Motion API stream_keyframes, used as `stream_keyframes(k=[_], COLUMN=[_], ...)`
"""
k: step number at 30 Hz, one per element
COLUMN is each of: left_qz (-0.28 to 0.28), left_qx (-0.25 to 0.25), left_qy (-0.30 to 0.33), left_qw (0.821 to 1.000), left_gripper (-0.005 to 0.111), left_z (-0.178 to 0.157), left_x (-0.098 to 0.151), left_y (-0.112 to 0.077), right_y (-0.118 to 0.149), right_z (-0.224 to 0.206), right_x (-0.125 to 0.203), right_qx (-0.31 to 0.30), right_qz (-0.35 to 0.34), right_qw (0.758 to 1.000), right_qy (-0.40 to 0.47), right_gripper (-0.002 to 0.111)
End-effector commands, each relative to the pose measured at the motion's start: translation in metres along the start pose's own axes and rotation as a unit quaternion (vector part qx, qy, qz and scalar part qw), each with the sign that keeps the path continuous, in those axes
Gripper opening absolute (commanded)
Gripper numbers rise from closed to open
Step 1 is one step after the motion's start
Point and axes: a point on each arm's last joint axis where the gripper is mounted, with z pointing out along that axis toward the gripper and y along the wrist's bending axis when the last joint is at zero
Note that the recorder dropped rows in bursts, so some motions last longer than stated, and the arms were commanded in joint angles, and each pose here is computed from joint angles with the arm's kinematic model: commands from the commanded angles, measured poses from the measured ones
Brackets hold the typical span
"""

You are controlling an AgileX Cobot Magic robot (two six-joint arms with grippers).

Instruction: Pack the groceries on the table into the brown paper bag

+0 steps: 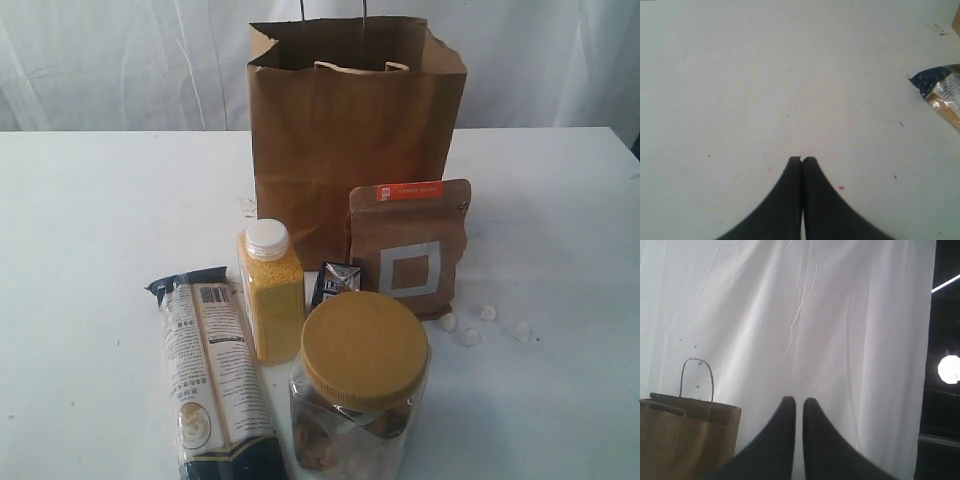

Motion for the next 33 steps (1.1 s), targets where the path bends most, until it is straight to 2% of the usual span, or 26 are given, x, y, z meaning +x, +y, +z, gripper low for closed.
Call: stream_keyframes(k=[1, 3, 5, 7, 8, 10, 13, 18, 33], left_qz=[-0.003, -0.003, -0.003, -0.003, -0.003, -0.003, -0.003, -0.003, -0.003], left_qx=[0.003, 0.003, 0.003, 0.003, 0.003, 0.003, 0.003, 0.003, 0.003], left_qy=[-0.001, -0.001, -0.001, -0.001, -0.001, -0.001, -0.001, -0.001, -0.001], left_qw=[1.000, 1.000, 1.000, 1.000, 1.000, 1.000, 1.000, 1.000, 1.000], left_gripper=[0.000, 0.000, 0.000, 0.000, 0.000, 0.000, 0.000, 0.000, 0.000], left_z=[0.000, 0.000, 0.000, 0.000, 0.000, 0.000, 0.000, 0.000, 0.000], left_x=[0.001, 0.001, 0.001, 0.001, 0.001, 0.001, 0.001, 0.001, 0.001], left_y=[0.000, 0.000, 0.000, 0.000, 0.000, 0.000, 0.000, 0.000, 0.000], right_y=[0.001, -0.002, 0.001, 0.000, -0.002, -0.002, 0.001, 0.007, 0.007], right_z=[-0.003, -0.007, -0.012, -0.012, -0.014, -0.016, -0.020, -0.033, -0.033], right_x=[0.034, 0.057, 0.079, 0.081, 0.087, 0.091, 0.099, 0.118, 0.118], right_qx=[0.019, 0.051, 0.054, 0.060, 0.074, 0.078, 0.076, 0.058, 0.057], right_qz=[0.072, 0.141, 0.138, 0.143, 0.129, 0.126, 0.155, 0.140, 0.142], right_qw=[0.996, 0.985, 0.982, 0.980, 0.976, 0.972, 0.957, 0.921, 0.921], right_qy=[0.047, 0.089, 0.118, 0.126, 0.162, 0.181, 0.232, 0.358, 0.358], right_gripper=[0.006, 0.006, 0.006, 0.006, 0.006, 0.006, 0.006, 0.006, 0.006])
